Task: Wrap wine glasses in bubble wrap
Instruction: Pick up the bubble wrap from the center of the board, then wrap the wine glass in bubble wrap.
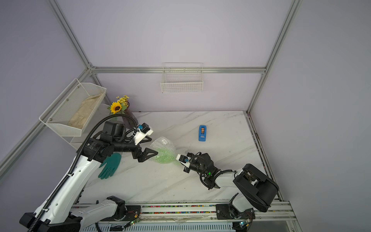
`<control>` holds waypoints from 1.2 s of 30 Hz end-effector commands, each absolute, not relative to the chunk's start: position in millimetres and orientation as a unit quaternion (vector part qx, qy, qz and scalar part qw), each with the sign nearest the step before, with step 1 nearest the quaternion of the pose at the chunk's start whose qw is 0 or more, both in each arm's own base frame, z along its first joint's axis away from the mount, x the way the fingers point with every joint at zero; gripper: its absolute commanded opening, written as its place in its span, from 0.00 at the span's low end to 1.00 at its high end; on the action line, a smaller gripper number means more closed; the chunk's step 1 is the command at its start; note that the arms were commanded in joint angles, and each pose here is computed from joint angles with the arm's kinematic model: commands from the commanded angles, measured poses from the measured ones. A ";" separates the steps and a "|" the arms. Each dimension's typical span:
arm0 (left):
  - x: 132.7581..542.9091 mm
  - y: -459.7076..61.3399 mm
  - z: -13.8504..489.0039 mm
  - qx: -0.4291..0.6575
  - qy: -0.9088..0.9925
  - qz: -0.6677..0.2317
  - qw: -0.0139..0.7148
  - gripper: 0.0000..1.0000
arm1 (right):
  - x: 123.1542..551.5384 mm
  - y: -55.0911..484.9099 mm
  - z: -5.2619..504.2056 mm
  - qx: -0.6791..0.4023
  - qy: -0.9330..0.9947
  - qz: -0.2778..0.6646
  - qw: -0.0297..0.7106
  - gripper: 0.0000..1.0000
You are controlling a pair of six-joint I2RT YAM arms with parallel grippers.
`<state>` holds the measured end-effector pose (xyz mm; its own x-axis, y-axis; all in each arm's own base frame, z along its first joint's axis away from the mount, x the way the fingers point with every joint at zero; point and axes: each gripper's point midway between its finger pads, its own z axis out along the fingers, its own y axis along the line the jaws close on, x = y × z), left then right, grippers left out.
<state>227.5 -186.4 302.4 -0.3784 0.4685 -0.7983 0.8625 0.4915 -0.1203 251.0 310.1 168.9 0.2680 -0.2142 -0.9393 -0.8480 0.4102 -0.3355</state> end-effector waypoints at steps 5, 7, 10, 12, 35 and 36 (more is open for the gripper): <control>219.5 -183.2 301.7 0.451 0.767 -0.256 0.378 0.63 | 245.0 310.7 187.8 -0.473 0.523 0.287 0.649 0.00; 221.4 -185.2 302.3 0.454 0.765 -0.256 0.377 0.43 | 243.0 313.8 186.1 -0.476 0.521 0.298 0.642 0.00; 221.1 -191.4 301.3 0.466 0.758 -0.264 0.371 0.29 | 242.4 319.3 180.6 -0.480 0.525 0.314 0.629 0.00; 220.6 -198.3 299.3 0.474 0.756 -0.271 0.361 0.21 | 242.6 324.2 178.0 -0.483 0.525 0.327 0.620 0.00; 251.8 -234.3 165.2 0.515 0.833 -0.147 0.135 0.00 | 246.0 336.4 144.6 -0.432 0.543 0.399 0.600 0.00; 254.1 -233.4 158.8 0.514 0.837 -0.138 0.126 0.00 | 246.0 335.8 144.2 -0.430 0.543 0.400 0.600 0.00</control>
